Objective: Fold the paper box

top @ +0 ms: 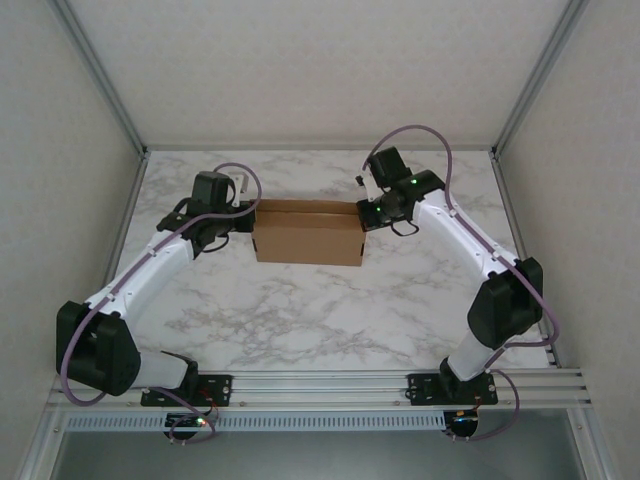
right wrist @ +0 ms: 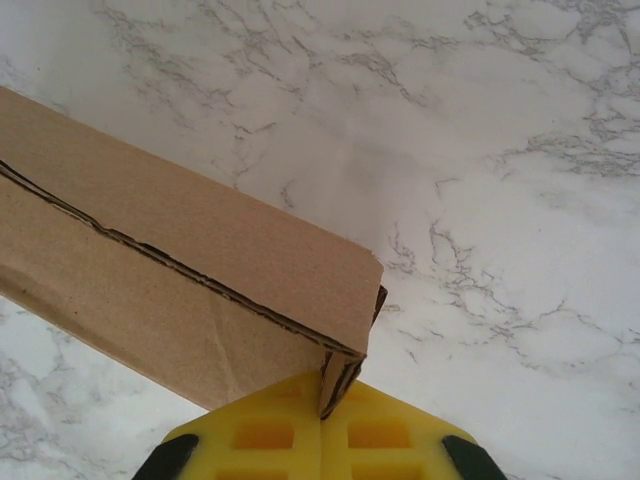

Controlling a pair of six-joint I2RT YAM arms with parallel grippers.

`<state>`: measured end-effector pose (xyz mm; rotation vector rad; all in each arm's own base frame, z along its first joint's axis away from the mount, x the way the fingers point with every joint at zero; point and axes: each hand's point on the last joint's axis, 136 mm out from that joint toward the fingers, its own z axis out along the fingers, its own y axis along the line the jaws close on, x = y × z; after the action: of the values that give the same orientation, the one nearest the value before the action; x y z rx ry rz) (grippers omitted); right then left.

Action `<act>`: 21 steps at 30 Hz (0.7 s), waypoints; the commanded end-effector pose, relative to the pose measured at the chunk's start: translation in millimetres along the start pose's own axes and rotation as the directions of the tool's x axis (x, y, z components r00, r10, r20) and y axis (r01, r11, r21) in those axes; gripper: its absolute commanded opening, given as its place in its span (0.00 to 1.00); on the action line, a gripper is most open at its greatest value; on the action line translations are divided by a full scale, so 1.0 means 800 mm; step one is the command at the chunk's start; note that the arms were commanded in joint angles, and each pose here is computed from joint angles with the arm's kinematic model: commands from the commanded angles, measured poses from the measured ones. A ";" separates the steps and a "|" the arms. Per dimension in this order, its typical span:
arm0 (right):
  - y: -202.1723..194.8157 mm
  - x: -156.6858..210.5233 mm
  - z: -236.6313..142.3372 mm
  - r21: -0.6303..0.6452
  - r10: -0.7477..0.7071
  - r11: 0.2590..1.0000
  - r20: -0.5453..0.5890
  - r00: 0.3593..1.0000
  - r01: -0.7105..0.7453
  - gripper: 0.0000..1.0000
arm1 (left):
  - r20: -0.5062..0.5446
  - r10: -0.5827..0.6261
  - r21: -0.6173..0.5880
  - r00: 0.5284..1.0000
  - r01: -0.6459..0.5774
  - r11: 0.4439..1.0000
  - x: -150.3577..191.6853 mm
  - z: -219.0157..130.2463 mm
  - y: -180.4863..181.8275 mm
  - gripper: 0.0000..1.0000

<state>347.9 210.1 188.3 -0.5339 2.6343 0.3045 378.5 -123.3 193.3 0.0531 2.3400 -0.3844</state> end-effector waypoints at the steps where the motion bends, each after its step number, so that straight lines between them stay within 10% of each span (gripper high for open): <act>1: -0.002 0.032 0.019 0.010 0.050 0.999 -0.086 0.995 -0.049 0.00 | -0.009 0.004 -0.025 1.000 -0.005 1.000 0.009 -0.003 0.005 0.00; 21: 0.010 0.029 0.006 -0.016 0.069 0.997 -0.054 0.996 -0.070 0.00 | 0.027 0.023 -0.031 0.999 -0.022 0.999 0.000 -0.016 0.004 0.00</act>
<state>345.5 210.3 187.9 -0.4771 2.5902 0.3051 372.8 -123.0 196.0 0.0617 2.3322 -0.3778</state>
